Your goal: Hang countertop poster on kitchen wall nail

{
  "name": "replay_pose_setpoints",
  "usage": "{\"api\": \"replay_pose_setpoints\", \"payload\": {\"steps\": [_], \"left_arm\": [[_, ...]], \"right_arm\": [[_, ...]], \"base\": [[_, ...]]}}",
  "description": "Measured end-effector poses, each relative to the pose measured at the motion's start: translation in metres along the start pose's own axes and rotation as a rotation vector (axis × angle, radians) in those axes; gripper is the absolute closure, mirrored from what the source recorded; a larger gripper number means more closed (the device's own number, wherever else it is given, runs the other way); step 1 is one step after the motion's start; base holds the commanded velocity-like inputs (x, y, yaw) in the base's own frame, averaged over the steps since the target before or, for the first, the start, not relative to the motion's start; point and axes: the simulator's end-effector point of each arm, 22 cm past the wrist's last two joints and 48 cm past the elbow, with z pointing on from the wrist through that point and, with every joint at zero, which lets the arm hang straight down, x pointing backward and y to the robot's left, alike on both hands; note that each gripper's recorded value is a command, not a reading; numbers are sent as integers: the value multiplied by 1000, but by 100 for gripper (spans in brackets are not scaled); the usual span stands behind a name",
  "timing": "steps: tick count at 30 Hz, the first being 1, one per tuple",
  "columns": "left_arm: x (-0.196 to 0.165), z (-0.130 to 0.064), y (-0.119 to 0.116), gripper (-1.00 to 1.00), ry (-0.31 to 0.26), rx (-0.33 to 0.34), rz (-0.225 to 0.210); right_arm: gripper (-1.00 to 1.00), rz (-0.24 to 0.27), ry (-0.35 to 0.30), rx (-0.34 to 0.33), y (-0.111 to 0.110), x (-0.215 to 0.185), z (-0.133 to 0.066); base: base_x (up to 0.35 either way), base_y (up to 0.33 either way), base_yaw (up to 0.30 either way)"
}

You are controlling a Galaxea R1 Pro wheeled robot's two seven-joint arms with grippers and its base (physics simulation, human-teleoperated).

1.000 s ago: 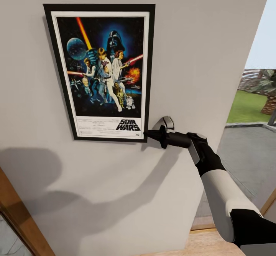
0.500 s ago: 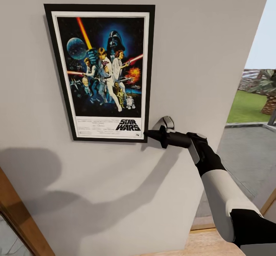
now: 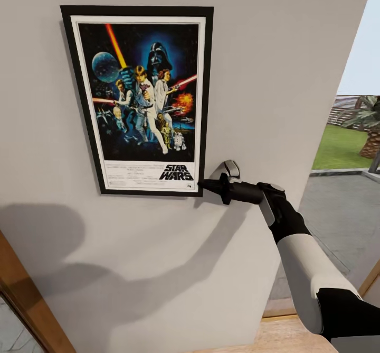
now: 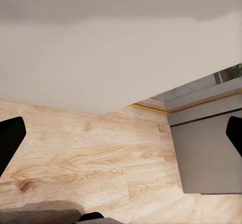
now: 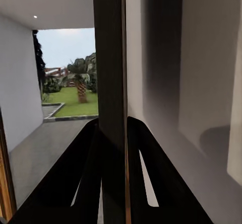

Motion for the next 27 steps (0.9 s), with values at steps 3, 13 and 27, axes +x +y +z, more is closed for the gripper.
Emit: {"api": "replay_pose_setpoints", "payload": {"steps": [3,13,27], "left_arm": [[0,0,0,-100,0,0,0],[1,2,-1,-100,-2,2,-4],[1,2,-1,-100,-2,1,-4]], "right_arm": [[100,0,0,0,0,0,0],[100,-27,2,2,-2,1,1],[100,-58,0,13,-4,1,1]], "base": [[0,0,0],[0,0,0],[0,0,0]]}}
